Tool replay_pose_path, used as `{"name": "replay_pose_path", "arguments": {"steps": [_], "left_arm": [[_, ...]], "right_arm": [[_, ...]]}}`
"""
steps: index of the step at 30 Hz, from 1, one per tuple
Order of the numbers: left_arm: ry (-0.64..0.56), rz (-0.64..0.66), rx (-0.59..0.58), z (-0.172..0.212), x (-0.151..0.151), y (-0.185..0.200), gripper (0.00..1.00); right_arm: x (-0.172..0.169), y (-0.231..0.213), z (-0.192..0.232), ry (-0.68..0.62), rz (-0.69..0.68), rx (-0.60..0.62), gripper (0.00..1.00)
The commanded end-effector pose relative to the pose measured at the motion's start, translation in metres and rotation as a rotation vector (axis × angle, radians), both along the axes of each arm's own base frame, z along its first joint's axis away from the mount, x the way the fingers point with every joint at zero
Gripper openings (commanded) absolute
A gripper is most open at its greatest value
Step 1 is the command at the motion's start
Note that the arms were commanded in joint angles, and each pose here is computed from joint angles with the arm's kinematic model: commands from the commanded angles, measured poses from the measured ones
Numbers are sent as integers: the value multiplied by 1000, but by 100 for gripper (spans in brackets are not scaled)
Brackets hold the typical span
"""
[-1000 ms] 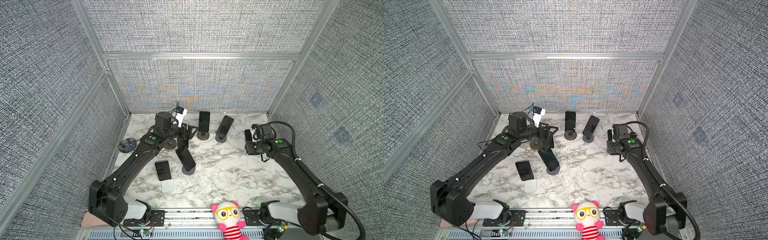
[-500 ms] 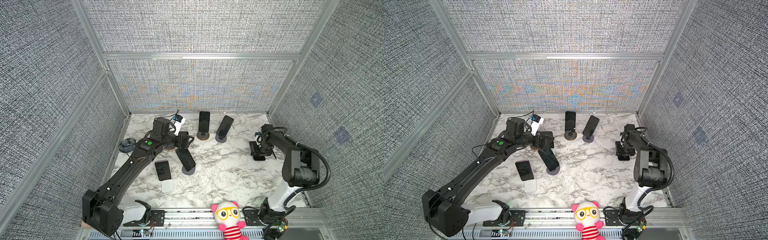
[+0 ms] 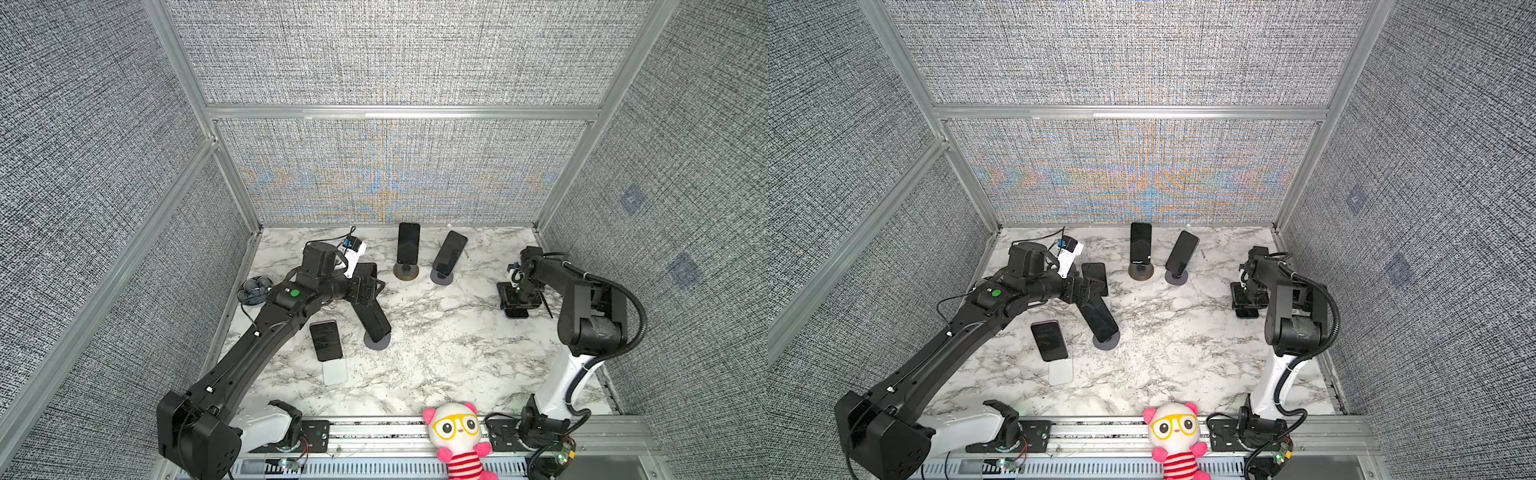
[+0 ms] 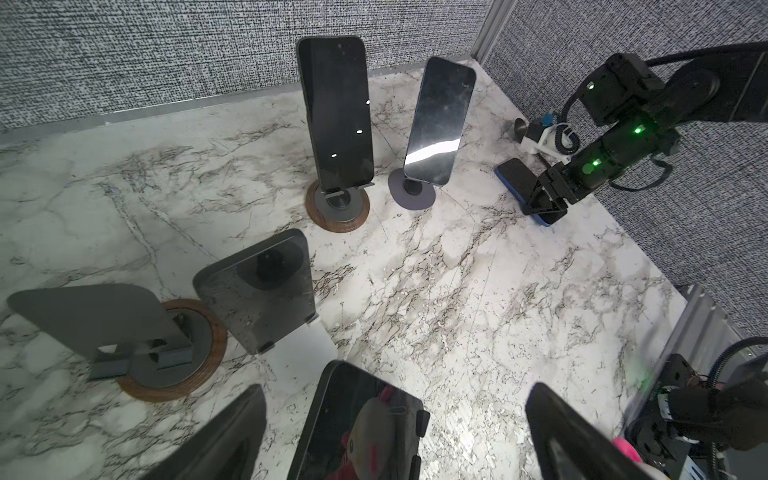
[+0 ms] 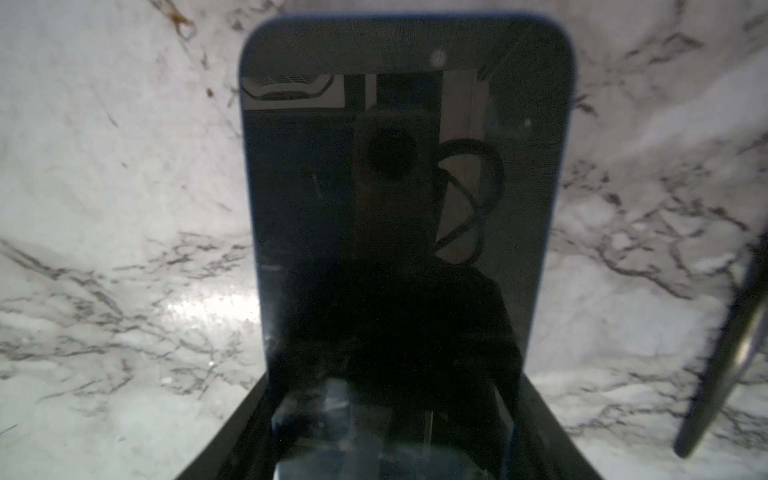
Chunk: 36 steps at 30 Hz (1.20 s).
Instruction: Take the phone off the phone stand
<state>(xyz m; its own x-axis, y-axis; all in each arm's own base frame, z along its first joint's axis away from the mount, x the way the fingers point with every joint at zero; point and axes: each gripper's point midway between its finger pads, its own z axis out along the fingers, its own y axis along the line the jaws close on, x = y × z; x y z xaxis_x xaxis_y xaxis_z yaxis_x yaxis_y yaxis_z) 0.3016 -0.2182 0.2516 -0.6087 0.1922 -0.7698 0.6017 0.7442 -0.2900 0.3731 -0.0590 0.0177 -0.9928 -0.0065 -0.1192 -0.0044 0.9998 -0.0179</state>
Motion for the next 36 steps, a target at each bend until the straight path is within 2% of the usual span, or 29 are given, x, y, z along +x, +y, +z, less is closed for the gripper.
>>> {"name": "replay_pose_path", "arguments": {"steps": [1,3,5,6,7,17,22,26,29,33,36], "left_arm": [[25,-3,35,-7,-5,5,98],[33,-7,48,-9,-8,6,98],[47,10,66,-12,-8,10,98],[53,21,76,-13,-9,13,98],[57,30,83,-14,-10,15,98],[101,18,134,-24,-18,21,98],[105,21,183,-29,-20,28,98],[120,21,195,-36,-17,27,98],[153,35,184,-45,-10,27,97],[208,51,122,-55,0,26,84],[238,54,94,-62,4,25,78]], "right_arm": [[-3,3,-3,19,7,20,31],[-2,2,-1,13,3,19,35],[-2,2,3,24,-10,26,44],[-2,2,5,30,-13,29,63],[-2,3,5,36,-12,34,70],[-7,1,23,38,-14,20,78],[-9,8,66,-69,-40,41,80],[-15,36,103,-180,-41,160,82],[-20,67,136,-311,-29,315,82],[-36,103,176,-419,9,516,82],[-49,110,189,-438,18,550,82]]}}
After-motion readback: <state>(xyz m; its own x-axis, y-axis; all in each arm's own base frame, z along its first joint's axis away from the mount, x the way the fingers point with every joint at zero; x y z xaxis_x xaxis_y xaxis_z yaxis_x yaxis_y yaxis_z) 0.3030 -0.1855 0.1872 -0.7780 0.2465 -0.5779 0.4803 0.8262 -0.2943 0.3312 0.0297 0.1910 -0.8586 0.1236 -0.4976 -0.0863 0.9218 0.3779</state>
